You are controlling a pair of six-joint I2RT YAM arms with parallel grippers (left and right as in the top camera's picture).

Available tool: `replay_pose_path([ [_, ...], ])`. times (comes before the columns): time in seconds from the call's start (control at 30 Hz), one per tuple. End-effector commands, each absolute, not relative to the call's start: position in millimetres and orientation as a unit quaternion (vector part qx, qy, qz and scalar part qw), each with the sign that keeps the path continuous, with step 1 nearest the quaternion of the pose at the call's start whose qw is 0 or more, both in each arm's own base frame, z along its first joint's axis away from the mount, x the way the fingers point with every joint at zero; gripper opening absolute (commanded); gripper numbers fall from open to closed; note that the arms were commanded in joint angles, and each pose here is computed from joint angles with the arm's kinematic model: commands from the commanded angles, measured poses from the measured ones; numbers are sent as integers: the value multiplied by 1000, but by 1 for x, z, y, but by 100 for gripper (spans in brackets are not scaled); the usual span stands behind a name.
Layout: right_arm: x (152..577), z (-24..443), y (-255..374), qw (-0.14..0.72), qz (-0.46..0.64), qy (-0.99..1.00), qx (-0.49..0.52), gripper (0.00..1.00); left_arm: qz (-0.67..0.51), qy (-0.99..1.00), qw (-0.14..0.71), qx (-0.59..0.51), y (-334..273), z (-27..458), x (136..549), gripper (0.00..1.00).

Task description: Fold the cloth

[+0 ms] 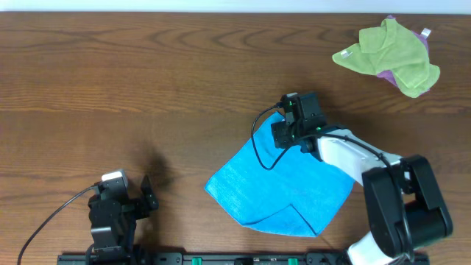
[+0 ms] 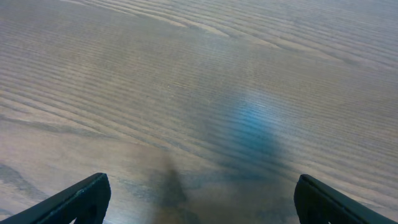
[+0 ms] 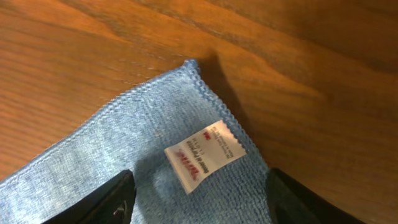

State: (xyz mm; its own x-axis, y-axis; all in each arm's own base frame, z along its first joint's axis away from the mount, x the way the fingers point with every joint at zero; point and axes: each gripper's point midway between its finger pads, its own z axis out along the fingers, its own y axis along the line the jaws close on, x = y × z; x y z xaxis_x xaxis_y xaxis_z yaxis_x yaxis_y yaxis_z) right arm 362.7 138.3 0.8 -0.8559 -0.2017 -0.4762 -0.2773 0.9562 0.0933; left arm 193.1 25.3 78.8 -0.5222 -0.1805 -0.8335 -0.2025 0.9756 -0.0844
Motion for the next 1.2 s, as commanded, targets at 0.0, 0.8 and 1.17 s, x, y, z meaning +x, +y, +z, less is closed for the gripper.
replay_pose_path([
  [0.0,371,0,140,241,86,961,-107,66,10,874,473,-110,25,75,192,95],
  [0.8,372,-12,153,225,122,962,-95,48,10,874,473,-110,25,75,192,96],
  [1.17,394,9,170,254,153,949,-104,1,10,874,473,-110,25,75,192,96],
])
